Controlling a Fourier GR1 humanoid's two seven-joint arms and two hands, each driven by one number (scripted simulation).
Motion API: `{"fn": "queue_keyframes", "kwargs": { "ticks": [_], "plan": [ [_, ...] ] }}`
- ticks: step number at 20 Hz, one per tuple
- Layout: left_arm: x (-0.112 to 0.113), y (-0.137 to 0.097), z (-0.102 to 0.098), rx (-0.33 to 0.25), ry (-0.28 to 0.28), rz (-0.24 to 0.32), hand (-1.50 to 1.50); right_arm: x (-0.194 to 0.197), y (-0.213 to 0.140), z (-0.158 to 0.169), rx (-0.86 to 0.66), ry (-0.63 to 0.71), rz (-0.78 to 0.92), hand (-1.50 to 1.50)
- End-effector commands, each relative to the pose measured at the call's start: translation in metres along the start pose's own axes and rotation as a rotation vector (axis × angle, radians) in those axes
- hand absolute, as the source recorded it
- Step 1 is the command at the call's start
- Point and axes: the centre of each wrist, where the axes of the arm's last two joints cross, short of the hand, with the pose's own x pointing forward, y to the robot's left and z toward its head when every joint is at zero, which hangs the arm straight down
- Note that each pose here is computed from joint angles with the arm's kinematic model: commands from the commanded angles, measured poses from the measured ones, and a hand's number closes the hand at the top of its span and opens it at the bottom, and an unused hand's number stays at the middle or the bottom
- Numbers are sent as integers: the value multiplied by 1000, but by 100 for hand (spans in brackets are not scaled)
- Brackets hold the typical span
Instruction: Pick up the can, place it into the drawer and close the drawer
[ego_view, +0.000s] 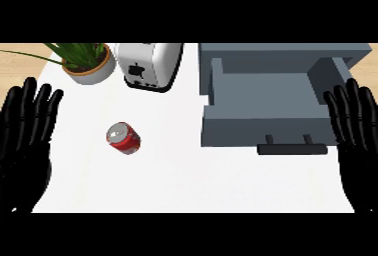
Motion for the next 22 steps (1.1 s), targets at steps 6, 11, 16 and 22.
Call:
{"fn": "queue_keyframes", "kwargs": {
  "ticks": [6,11,16,22],
  "plan": [
    [-8,-28,-22,-238,-31,161,-150,1,-10,-5,-62,-29,32,-150],
    [-21,-23,-3,-156,382,20,-150,-21,-14,24,-126,316,39,-150],
    [-24,-23,13,-178,407,34,-150,-4,-35,30,-135,326,33,-150],
    [13,-23,-2,-115,441,65,-150,-21,-37,45,-134,301,25,-150]
  ]
}}
